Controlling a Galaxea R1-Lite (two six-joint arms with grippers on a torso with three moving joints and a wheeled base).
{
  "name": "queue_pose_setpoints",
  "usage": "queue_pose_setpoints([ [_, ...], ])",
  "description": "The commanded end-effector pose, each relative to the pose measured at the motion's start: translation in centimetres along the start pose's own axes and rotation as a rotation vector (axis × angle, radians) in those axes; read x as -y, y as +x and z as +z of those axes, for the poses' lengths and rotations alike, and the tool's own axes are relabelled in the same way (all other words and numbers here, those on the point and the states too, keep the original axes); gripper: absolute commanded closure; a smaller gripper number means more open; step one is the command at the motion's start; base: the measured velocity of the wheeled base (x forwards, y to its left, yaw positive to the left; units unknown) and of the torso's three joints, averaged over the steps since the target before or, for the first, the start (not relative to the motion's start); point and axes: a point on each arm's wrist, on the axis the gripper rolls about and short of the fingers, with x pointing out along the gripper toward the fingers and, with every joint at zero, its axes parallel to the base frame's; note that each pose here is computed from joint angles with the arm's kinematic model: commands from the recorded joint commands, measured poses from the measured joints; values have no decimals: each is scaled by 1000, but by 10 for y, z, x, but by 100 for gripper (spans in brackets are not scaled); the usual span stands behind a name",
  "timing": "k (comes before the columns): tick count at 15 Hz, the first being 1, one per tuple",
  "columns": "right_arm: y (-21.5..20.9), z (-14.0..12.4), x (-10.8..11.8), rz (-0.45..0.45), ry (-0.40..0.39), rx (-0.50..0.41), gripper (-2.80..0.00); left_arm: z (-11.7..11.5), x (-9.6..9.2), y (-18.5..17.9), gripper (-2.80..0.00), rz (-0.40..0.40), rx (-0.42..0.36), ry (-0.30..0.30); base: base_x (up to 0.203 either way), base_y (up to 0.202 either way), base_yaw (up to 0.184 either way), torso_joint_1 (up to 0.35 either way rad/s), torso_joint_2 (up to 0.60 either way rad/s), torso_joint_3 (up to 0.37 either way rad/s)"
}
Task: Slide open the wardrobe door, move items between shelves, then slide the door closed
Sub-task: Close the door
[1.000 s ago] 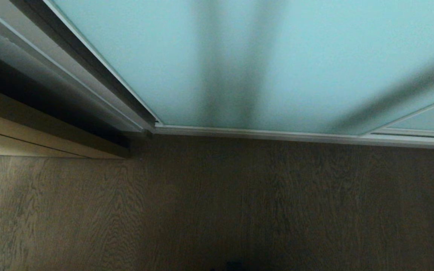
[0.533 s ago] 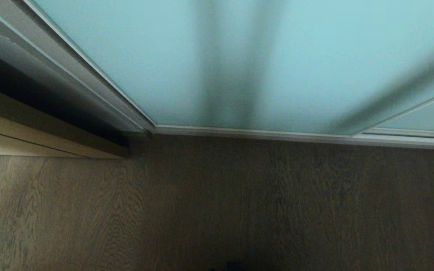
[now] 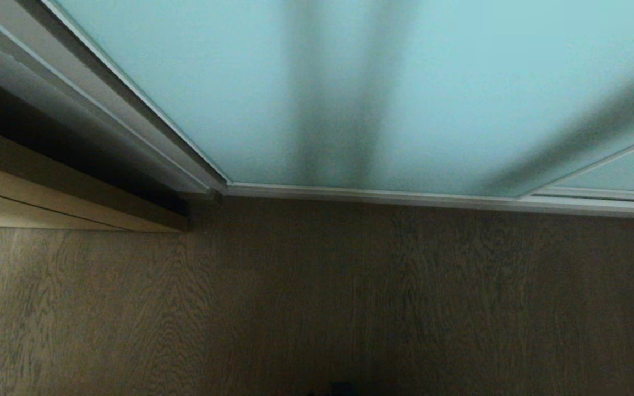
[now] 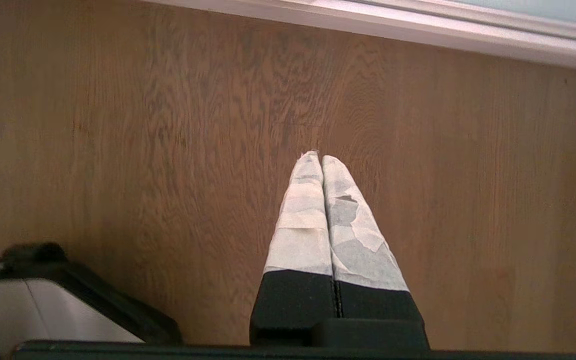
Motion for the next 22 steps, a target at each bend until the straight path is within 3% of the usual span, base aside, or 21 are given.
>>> queue_pose_setpoints([
  [1,-4,-35,-1,25,-3,40,0,0,0,0,0,1,0,0,0,0,0,0,0,0],
  [3,14,-58,-7,37,-3,49,0,0,0,0,0,1,0,0,0,0,0,0,0,0],
  [5,23,-63,-10,52,18,186,0,0,0,0,0,1,1,0,0,0,0,0,0,0],
  [9,24,-68,-13,177,34,166,0,0,0,0,0,1,1,0,0,0,0,0,0,0],
  [10,23,-63,-14,229,21,218,0,0,0,0,0,1,1,0,0,0,0,0,0,0],
  [12,16,-43,-14,346,-47,439,0,0,0,0,0,1,1,0,0,0,0,0,0,0],
  [13,13,-37,-14,358,-54,509,0,0,0,0,0,1,0,0,0,0,0,0,0,0],
  [14,14,-38,-13,329,-17,494,0,0,0,0,0,1,1,0,0,0,0,0,0,0],
  [16,21,-56,-12,185,52,283,0,0,0,0,0,1,1,0,0,0,0,0,0,0],
  [17,23,-61,-11,109,71,229,0,0,0,0,0,1,0,0,0,0,0,0,0,0],
  [22,23,-61,-12,145,47,235,0,0,0,0,0,1,0,0,0,0,0,0,0,0],
])
